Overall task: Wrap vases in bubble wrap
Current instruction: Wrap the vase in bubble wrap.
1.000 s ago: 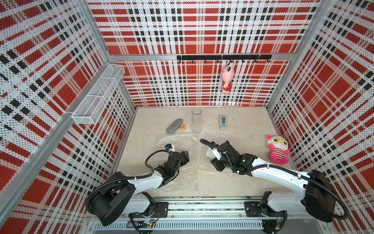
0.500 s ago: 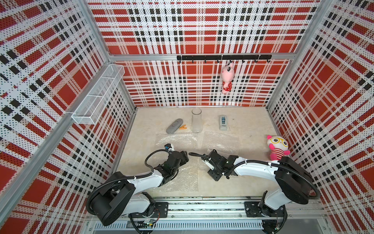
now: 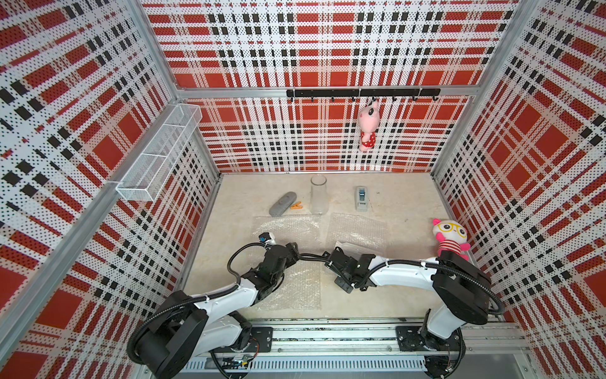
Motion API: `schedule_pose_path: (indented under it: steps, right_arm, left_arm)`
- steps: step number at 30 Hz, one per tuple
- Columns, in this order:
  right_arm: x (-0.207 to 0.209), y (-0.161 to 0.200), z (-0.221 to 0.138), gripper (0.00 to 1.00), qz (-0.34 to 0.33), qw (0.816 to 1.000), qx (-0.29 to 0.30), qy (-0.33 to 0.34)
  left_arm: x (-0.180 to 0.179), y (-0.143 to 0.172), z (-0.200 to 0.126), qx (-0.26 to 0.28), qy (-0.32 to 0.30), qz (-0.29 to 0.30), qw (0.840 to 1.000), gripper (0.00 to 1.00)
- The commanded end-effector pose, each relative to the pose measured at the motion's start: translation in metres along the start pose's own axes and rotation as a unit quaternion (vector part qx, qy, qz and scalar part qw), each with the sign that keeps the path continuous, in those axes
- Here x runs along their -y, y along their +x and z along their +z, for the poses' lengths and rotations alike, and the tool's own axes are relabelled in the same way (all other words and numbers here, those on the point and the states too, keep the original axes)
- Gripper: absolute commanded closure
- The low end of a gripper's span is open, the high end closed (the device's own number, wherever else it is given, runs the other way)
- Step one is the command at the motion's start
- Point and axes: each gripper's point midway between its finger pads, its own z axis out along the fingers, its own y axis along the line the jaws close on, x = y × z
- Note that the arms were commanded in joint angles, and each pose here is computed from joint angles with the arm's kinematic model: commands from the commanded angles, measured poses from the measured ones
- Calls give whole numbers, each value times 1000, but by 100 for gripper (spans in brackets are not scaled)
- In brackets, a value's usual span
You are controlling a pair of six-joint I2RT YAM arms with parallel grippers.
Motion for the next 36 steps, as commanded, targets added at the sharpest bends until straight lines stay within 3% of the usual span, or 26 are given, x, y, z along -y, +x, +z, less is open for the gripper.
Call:
schedule_pose_path:
  steps: [1,11,23,31,36]
  right_arm:
    - [18,-12,-18,100,9,998,43,42]
    - [45,-32,-50,100,28,990,102,88]
    - [92,-52,-55,100,66,984,124,113]
    - [107,-68,-42,100,82,983,126,101]
    - [111,-69,-22,100,94,987,119,60]
  left_arm:
    - [-4,2,-1,-3,-5,8,1000,25]
    - [11,10,2,-10,9,24,1000,24]
    - [56,54,4,-49,57,71,995,25]
    - [82,78,6,-76,93,95,988,22]
    - [97,96,13,-96,109,110,983,17]
